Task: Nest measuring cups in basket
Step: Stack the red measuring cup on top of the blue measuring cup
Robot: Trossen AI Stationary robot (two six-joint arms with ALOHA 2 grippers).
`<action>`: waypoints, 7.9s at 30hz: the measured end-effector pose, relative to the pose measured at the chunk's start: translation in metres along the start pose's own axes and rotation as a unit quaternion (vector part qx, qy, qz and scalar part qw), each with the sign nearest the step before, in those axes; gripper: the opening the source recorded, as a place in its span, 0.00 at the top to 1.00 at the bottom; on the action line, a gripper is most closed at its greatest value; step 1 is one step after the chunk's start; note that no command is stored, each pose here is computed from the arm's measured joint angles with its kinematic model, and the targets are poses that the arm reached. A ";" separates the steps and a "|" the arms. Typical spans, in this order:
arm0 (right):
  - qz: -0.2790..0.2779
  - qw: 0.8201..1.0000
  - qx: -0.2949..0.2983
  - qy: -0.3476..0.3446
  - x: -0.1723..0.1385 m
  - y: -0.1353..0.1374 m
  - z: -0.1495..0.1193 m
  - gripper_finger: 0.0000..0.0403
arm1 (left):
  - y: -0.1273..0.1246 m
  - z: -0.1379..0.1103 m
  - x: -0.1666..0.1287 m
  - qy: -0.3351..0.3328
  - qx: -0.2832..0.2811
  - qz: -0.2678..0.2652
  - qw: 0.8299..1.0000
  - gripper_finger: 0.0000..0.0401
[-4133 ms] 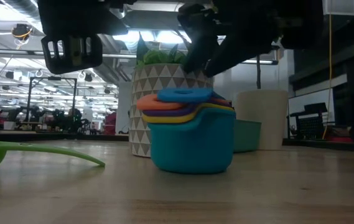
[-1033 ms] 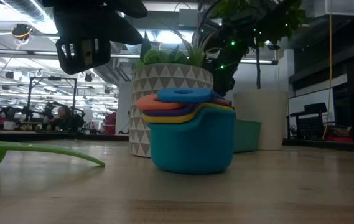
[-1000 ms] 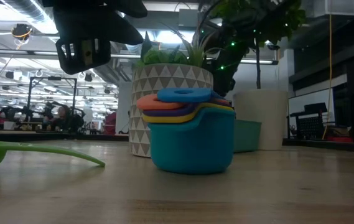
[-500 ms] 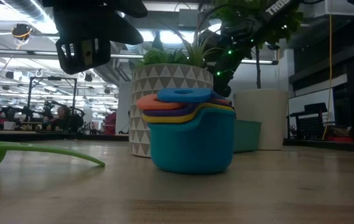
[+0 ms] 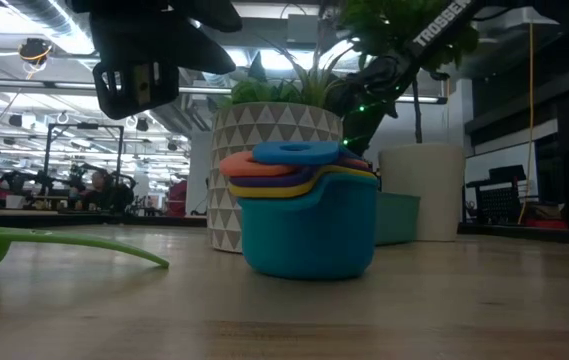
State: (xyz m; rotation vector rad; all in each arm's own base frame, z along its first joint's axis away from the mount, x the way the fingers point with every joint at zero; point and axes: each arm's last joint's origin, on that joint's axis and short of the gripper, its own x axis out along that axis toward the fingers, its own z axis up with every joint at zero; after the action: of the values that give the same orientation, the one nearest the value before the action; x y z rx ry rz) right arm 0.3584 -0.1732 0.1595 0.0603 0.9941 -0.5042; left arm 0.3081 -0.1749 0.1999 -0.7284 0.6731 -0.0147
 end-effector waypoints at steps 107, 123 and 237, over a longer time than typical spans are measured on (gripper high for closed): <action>0.108 0.982 0.042 -0.149 -0.111 0.020 0.034 0.93 | 0.000 0.000 0.000 -0.001 0.000 0.001 1.000 0.79; 0.186 0.963 -0.031 -0.192 -0.206 0.071 0.019 0.93 | 0.001 0.002 0.000 -0.035 0.000 0.023 0.999 0.79; 0.133 0.955 -0.213 0.158 -0.156 0.190 -0.107 0.80 | 0.002 0.003 0.000 -0.057 0.026 0.036 0.997 0.79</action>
State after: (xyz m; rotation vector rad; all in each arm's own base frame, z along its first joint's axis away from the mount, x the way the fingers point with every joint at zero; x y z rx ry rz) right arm 0.2876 0.0832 0.1931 -0.1145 1.3682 -0.0237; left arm 0.3095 -0.1716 0.2009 -0.6508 0.5875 0.0742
